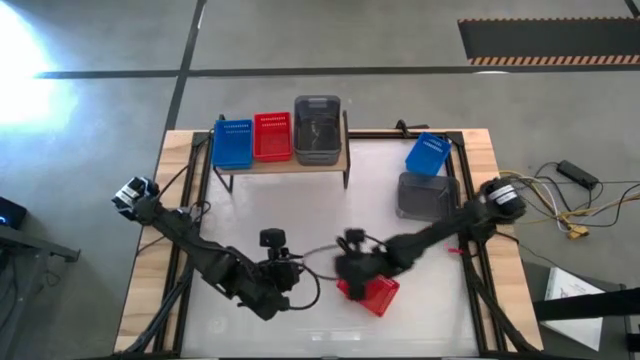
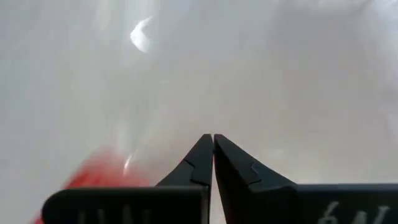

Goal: Stack baskets on shelf by color
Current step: Stack the red bin on top of the stacked red bins on the shelf

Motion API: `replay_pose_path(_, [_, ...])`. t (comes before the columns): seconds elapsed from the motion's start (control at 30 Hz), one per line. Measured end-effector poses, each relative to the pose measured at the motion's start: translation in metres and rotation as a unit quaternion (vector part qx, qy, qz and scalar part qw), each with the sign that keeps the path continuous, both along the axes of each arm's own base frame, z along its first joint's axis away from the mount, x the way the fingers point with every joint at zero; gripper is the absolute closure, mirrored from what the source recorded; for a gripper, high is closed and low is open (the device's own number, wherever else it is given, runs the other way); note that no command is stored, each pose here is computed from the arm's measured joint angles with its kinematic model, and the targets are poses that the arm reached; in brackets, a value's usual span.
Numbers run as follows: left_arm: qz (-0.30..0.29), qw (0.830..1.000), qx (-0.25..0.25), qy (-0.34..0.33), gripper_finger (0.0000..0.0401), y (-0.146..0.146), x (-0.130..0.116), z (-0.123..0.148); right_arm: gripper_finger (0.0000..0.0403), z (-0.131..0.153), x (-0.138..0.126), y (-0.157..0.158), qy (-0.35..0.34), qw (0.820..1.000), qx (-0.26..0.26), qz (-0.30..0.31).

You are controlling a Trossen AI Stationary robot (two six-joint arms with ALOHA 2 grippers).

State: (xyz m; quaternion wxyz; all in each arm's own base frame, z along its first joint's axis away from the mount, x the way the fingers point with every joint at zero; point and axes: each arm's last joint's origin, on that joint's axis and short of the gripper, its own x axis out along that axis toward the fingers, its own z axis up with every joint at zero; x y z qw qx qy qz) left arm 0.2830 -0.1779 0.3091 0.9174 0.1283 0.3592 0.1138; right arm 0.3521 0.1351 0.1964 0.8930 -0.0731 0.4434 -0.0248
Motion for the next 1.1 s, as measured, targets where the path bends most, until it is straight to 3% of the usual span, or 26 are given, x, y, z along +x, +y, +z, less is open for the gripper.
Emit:
replay_pose_path(0.13, [0.022, 1.000, -0.018, -0.009, 0.0270, -0.005, -0.006, -0.001, 0.0394, 0.014, 0.030, -0.007, -0.042, 0.998, -0.041, 0.003])
replay_pose_path(0.23, [0.041, 0.998, -0.039, -0.006, 0.0270, -0.010, -0.013, -0.004, 0.0394, 0.028, 0.022, 0.000, -0.023, 0.998, -0.055, 0.023])
replay_pose_path(0.4, [0.052, 0.997, -0.060, -0.014, 0.0270, -0.016, -0.018, -0.022, 0.0394, 0.043, -0.036, 0.010, 0.082, 0.995, -0.062, 0.009])
replay_pose_path(0.57, [0.057, 0.989, -0.113, -0.071, 0.0269, -0.020, -0.011, -0.051, 0.0394, 0.041, -0.114, 0.017, 0.172, 0.981, -0.045, -0.082])
replay_pose_path(0.67, [0.037, 0.979, -0.155, -0.124, 0.0269, -0.019, -0.002, -0.068, 0.0394, 0.032, -0.153, 0.018, 0.186, 0.974, 0.010, -0.131])
replay_pose_path(0.8, [-0.033, 0.965, -0.205, -0.159, 0.0269, -0.013, 0.006, -0.084, 0.0394, 0.003, -0.183, 0.028, 0.169, 0.971, 0.118, -0.123])
replay_pose_path(0.93, [-0.034, 0.965, -0.196, -0.170, 0.0269, -0.008, 0.007, -0.084, 0.0394, -0.021, -0.180, 0.039, 0.103, 0.967, 0.222, -0.065])
replay_pose_path(1.1, [-0.057, 0.964, -0.162, -0.201, 0.0269, -0.007, 0.007, -0.056, 0.0394, -0.037, -0.148, 0.040, 0.004, 0.967, 0.255, -0.001])
